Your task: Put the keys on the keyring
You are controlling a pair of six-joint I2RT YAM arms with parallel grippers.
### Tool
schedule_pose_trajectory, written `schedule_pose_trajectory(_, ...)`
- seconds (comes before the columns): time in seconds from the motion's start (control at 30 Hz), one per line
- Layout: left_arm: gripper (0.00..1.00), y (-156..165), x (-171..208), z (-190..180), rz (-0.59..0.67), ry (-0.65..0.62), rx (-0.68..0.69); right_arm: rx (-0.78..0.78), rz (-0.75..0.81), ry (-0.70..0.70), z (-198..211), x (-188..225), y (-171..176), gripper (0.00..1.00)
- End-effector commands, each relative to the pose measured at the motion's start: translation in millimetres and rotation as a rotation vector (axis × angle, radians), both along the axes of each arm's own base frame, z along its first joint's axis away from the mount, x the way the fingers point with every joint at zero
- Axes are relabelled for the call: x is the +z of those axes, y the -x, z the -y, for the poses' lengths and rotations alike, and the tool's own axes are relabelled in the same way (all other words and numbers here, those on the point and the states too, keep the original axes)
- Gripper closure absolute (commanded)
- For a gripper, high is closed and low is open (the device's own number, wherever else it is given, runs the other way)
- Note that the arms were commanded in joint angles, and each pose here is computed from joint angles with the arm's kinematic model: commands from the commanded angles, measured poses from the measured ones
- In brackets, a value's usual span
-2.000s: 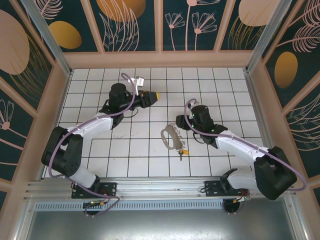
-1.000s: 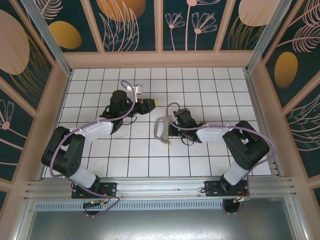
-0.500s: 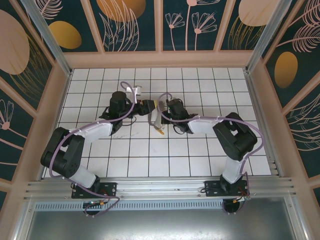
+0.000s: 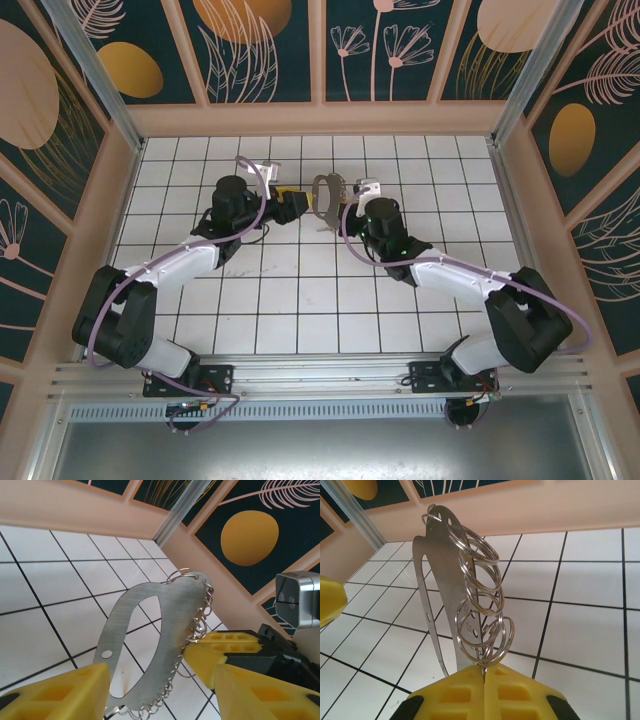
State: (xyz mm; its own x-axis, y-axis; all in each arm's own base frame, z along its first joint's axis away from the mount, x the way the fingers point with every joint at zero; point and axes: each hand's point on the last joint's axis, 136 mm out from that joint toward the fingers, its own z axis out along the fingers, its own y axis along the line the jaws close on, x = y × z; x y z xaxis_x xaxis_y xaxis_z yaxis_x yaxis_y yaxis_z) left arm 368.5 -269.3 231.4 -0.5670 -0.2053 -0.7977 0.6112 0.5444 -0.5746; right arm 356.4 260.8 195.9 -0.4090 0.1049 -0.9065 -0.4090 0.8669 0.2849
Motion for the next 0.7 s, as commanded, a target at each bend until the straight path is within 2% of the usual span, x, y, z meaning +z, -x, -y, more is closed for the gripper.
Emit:
schedule_pose_trajectory(0.0, 0.42, -5.6, 18.8, -1.7, 0.081, -0.011, -0.007, -0.026, 0.132, -0.019, 8.0, 49.3, -8.2, 1.00)
schedule_pose_trajectory(0.33, 0.42, -2.6, 36.0, -6.3, 0.110, 0.015, 0.004, -0.055, 0.247, -0.069, 25.5, 109.2, -4.5, 1.00)
schedule_pose_trajectory(0.67, 0.41, -0.4, 61.0, -18.4, 0.157, 0.033, 0.065, -0.052, 0.237, -0.077, 26.5, 116.2, -3.0, 1.00)
